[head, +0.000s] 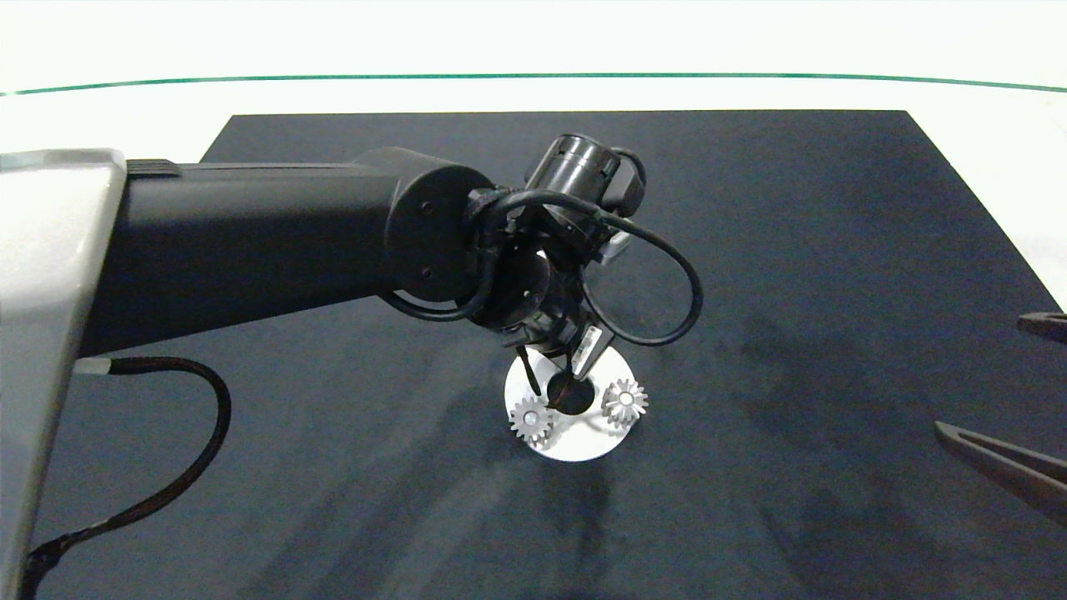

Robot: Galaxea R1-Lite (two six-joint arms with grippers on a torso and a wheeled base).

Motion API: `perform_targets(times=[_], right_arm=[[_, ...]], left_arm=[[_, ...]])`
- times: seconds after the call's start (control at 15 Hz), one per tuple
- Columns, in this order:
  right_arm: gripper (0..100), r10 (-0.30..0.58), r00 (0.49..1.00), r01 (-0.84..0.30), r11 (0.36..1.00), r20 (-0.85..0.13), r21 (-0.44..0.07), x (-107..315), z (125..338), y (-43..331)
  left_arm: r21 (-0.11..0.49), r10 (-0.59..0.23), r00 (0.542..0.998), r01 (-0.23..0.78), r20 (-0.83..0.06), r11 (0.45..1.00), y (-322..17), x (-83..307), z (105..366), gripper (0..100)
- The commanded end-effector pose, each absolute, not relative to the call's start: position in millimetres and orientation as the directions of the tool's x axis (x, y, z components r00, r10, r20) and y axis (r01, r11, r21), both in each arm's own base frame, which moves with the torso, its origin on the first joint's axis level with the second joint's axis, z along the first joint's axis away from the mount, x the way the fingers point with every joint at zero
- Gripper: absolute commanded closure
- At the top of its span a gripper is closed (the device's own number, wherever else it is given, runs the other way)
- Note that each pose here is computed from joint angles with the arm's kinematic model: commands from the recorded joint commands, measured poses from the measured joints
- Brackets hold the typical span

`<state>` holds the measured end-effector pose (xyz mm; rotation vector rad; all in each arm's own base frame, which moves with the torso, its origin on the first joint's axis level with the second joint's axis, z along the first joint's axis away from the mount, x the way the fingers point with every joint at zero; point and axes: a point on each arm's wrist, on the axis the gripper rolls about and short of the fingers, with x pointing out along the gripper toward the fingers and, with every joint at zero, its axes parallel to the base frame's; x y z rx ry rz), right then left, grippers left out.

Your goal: Install three planetary gears onto the carrier pins

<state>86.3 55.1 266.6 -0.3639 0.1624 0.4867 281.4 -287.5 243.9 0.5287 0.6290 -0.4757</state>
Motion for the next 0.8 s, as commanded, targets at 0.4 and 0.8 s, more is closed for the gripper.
perform_targets(times=[0.4, 0.8], right_arm=[[0, 0.426, 0.872, -0.484, 0.820, -0.239, -0.304, 86.3, 266.4, 55.2], [0, 0.428, 0.872, -0.485, 0.820, -0.239, -0.304, 86.2, 266.4, 55.3]], left_arm=[[0.322, -0.245, 0.714, 0.558, -0.656, 0.764, -287.3, 285.2, 242.7, 78], [0.320, -0.252, 0.722, 0.554, -0.645, 0.768, -287.4, 286.1, 246.5, 78]])
